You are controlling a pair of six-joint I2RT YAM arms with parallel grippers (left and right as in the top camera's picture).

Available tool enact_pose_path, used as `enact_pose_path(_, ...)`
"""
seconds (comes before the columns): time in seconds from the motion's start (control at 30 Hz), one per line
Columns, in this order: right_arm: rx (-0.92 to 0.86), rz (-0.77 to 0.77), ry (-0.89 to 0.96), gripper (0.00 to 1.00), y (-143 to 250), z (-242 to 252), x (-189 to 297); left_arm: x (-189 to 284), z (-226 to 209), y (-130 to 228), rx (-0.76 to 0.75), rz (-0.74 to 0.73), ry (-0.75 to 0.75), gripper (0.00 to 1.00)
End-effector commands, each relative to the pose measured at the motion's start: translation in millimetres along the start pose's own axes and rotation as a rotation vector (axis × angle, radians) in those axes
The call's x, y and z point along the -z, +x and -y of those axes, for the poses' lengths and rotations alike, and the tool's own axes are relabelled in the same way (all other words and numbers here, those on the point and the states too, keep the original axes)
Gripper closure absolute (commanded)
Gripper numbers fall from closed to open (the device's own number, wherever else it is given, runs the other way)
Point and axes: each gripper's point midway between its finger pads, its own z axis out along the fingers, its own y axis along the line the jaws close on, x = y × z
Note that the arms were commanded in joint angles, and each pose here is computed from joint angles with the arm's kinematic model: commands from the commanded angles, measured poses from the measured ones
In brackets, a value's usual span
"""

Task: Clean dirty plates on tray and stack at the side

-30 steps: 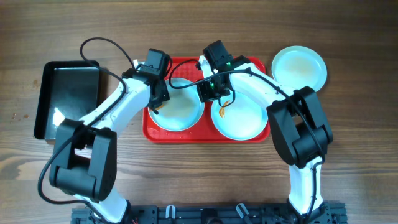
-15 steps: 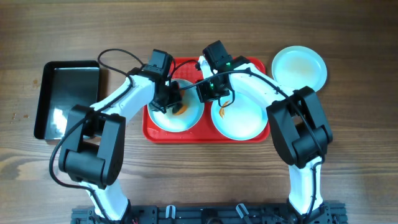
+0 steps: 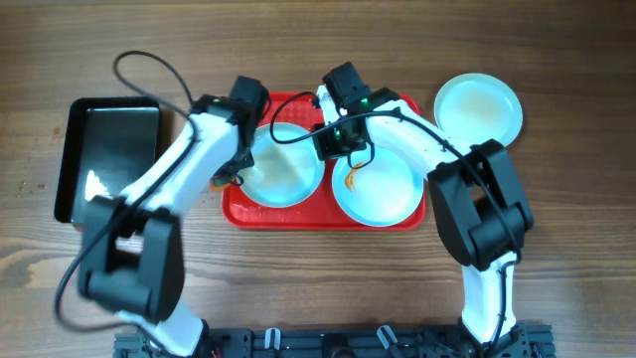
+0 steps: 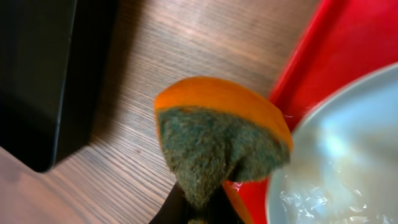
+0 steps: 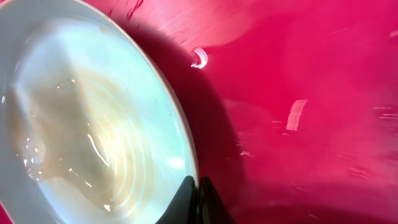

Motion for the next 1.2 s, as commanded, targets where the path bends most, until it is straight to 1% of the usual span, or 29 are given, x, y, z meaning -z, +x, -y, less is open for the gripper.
enact_pose_path(0.0, 0.059, 0.232, 0.153, 0.96, -47.6, 2.7, 80.2, 62.8, 28.7, -2.4, 0.130, -0.038, 0.381, 0.96)
enact_pose_path(0.03, 0.067, 0.295, 0.205, 0.96, -55.6, 5.1, 104.6, 76.9, 39.8, 2.5, 0.119, -0.077, 0.493, 0.96)
enact_pose_path(0.07, 0.090, 0.349, 0.259, 0.96, -61.7, 7.7, 127.4, 78.8, 40.3, 4.1, 0.118, -0.086, 0.505, 0.96)
enact_pose_path(0.1, 0.105, 0.393, 0.323, 0.96, -65.8, 13.1, 146.4, 77.8, 39.7, 5.6, 0.116, -0.091, 0.500, 0.96)
enact_pose_path(0.13, 0.119, 0.453, 0.447, 0.96, -69.8, 23.8, 174.5, 72.5, 40.2, 8.8, 0.114, -0.106, 0.489, 0.96)
enact_pose_path(0.2, 0.221, 0.512, 0.604, 0.96, -71.9, 25.3, 213.6, 64.0, 39.8, 15.5, 0.109, -0.130, 0.472, 0.96)
enact_pose_path(0.3, 0.353, 0.558, 0.869, 0.96, -69.2, 18.8, 260.4, 61.9, 40.2, 16.7, 0.109, -0.134, 0.470, 0.96)
enact_pose_path(0.33, 0.436, 0.543, 1.012, 0.96, -67.3, 13.1, 275.2, 62.1, 40.6, 16.0, 0.109, -0.131, 0.472, 0.96)
enact_pose_path(0.37, 0.542, 0.503, 1.109, 0.96, -63.8, 1.6, 281.3, 62.0, 40.6, 16.1, 0.109, -0.131, 0.471, 0.96)
enact_pose_path(0.43, 0.588, 0.513, 1.201, 0.96, -64.0, -11.6, 292.8, 62.0, 40.6, 16.1, 0.109, -0.131, 0.471, 0.96)
enact_pose_path(0.53, 0.660, 0.526, 1.257, 0.96, -64.3, -33.5, 299.3, 62.1, 40.8, 15.8, 0.109, -0.130, 0.472, 0.96)
enact_pose_path(0.6, 0.662, 0.541, 1.285, 0.96, -64.6, -39.1, 304.4, 62.3, 41.4, 14.9, 0.110, -0.127, 0.475, 0.96)
enact_pose_path(0.77, 0.611, 0.578, 1.252, 0.96, -64.5, -39.0, 302.5, 62.4, 41.5, 14.6, 0.110, -0.126, 0.476, 0.96)
enact_pose_path(0.83, 0.528, 0.613, 1.162, 0.96, -64.4, -32.5, 292.9, 62.4, 41.5, 14.6, 0.110, -0.126, 0.476, 0.96)
enact_pose_path(0.9, 0.330, 0.616, 0.962, 0.96, -61.5, -3.5, 270.1, 62.4, 41.5, 14.6, 0.111, -0.126, 0.476, 0.96)
enact_pose_path(0.93, 0.211, 0.571, 0.790, 0.96, -58.5, 17.5, 251.3, 62.4, 41.6, 14.5, 0.110, -0.125, 0.476, 0.96)
enact_pose_path(1.0, -0.036, 0.502, 0.549, 0.96, -52.5, 68.1, 238.4, 62.4, 41.5, 14.6, 0.110, -0.125, 0.476, 0.96)
enact_pose_path(1.03, -0.100, 0.491, 0.489, 0.96, -51.2, 85.0, 239.0, 62.4, 41.6, 14.5, 0.110, -0.125, 0.476, 0.96)
enact_pose_path(1.07, -0.199, 0.482, 0.401, 0.96, -47.5, 116.4, 243.7, 62.5, 41.8, 14.1, 0.111, -0.124, 0.477, 0.96)
enact_pose_path(1.1, -0.281, 0.483, 0.344, 0.96, -40.9, 147.4, 251.8, 62.7, 42.5, 13.6, 0.111, -0.121, 0.480, 0.96)
enact_pose_path(1.17, -0.451, 0.497, 0.378, 0.96, -15.1, 219.4, 270.7, 63.6, 44.4, 12.2, 0.116, -0.115, 0.486, 0.96)
